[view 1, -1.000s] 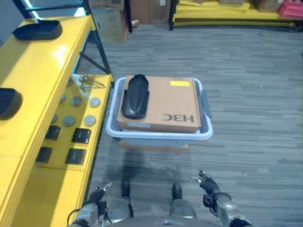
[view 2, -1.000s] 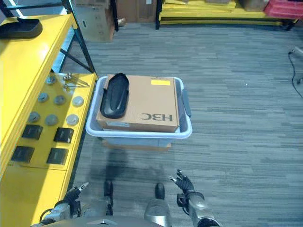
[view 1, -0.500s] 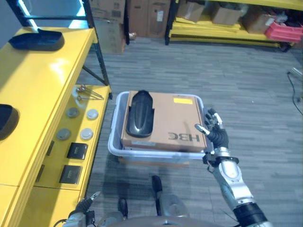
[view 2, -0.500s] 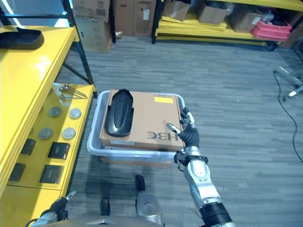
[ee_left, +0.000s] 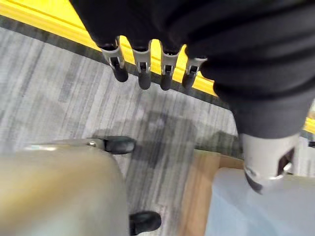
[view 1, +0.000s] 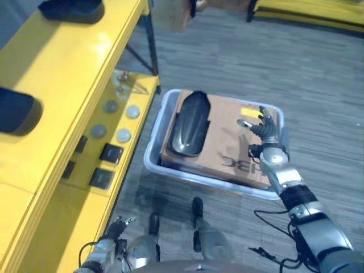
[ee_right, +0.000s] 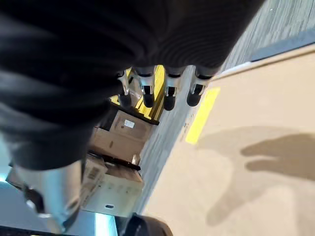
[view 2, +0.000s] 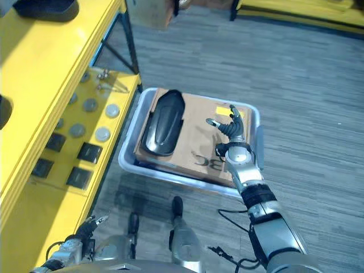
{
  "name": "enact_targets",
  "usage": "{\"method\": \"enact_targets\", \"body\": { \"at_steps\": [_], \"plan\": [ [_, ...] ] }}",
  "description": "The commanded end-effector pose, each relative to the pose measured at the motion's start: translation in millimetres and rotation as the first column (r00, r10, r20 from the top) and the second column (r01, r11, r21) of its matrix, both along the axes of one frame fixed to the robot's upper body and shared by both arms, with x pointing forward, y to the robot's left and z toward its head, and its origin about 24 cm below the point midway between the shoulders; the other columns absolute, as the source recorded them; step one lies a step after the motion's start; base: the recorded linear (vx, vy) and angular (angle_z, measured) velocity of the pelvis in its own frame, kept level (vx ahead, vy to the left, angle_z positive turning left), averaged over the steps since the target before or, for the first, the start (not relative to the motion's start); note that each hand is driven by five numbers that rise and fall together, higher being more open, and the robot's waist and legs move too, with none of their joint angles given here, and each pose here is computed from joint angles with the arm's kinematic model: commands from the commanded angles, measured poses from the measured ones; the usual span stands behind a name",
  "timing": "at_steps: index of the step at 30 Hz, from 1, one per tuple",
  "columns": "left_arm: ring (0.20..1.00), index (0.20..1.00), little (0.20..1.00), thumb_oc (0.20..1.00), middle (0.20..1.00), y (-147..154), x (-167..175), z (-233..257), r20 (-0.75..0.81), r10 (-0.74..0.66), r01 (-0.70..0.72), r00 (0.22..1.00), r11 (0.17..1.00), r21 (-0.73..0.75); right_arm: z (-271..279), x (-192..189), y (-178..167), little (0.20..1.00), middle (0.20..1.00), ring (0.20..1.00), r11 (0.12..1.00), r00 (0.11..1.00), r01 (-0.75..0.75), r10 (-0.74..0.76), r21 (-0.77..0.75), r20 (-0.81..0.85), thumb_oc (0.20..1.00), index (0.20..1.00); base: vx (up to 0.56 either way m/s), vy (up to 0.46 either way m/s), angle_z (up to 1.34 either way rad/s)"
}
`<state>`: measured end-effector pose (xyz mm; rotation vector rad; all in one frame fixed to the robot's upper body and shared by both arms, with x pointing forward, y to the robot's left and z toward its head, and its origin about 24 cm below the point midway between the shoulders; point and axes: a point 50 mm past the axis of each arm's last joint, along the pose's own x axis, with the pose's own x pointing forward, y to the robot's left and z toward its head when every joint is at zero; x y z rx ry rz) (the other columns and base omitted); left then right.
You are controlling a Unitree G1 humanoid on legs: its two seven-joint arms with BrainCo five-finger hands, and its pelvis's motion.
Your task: Move parts from the plastic box to the shelf.
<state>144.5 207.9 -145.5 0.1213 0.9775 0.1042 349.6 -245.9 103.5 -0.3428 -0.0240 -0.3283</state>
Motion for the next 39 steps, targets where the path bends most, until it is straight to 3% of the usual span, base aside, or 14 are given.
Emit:
{"method": "enact_targets", "body": {
  "at_steps": [1,7,18,25,30,35,39],
  "plan": [
    [1.0,1.0,1.0,1.0,1.0,3,-5,-2,-0.019,-0.043,0.043,0.999,0.999,0.013,35,9,-4,1.0,1.0,1.0,0.992,0.993,0.041,-0.027,-0.123,0.116,1.0,1.0,-0.09,0.092,0.23],
    [1.0,1.0,1.0,1.0,1.0,3,2,1,0.003,-0.015,0.015,1.0,1.0,-0.004,49,22,-6,1.0,1.0,1.0,0.971,0.998,0.057,-0.046,-0.233,0.052,1.0,1.0,-0.04,0.07,0.09],
    [1.0,1.0,1.0,1.0,1.0,-3,13,6,0.04,-0.028,0.031,0.999,0.996,-0.085,29,33,-2,1.0,1.0,1.0,0.938,0.982,-0.108,0.049,-0.331,-0.182,1.0,1.0,-0.01,0.044,0.06],
    [1.0,1.0,1.0,1.0,1.0,3,8,3,-0.003,-0.025,0.024,1.0,0.997,-0.07,28,37,8,1.0,1.0,1.0,0.914,0.972,-0.167,0.089,-0.369,-0.218,1.0,1.0,0.0,0.013,0.09],
    [1.0,1.0,1.0,1.0,1.0,4,2,0,-0.021,-0.017,0.016,1.0,0.997,-0.069,33,37,7,1.0,1.0,1.0,0.928,0.992,-0.04,-0.009,-0.371,-0.129,1.0,1.0,0.0,0.004,0.01],
    [1.0,1.0,1.0,1.0,1.0,-4,-2,-2,-0.014,-0.003,0.002,1.0,0.997,-0.082,53,31,6,1.0,1.0,1.0,0.941,0.985,0.166,-0.147,-0.295,0.088,1.0,1.0,0.0,0.0,0.0],
    [1.0,1.0,1.0,1.0,1.0,-7,-3,-3,-0.013,0.01,-0.011,1.0,0.996,-0.089,68,27,6,1.0,1.0,1.0,0.937,0.966,0.224,-0.177,-0.267,0.189,1.0,1.0,0.0,0.0,0.0]
  ]
}}
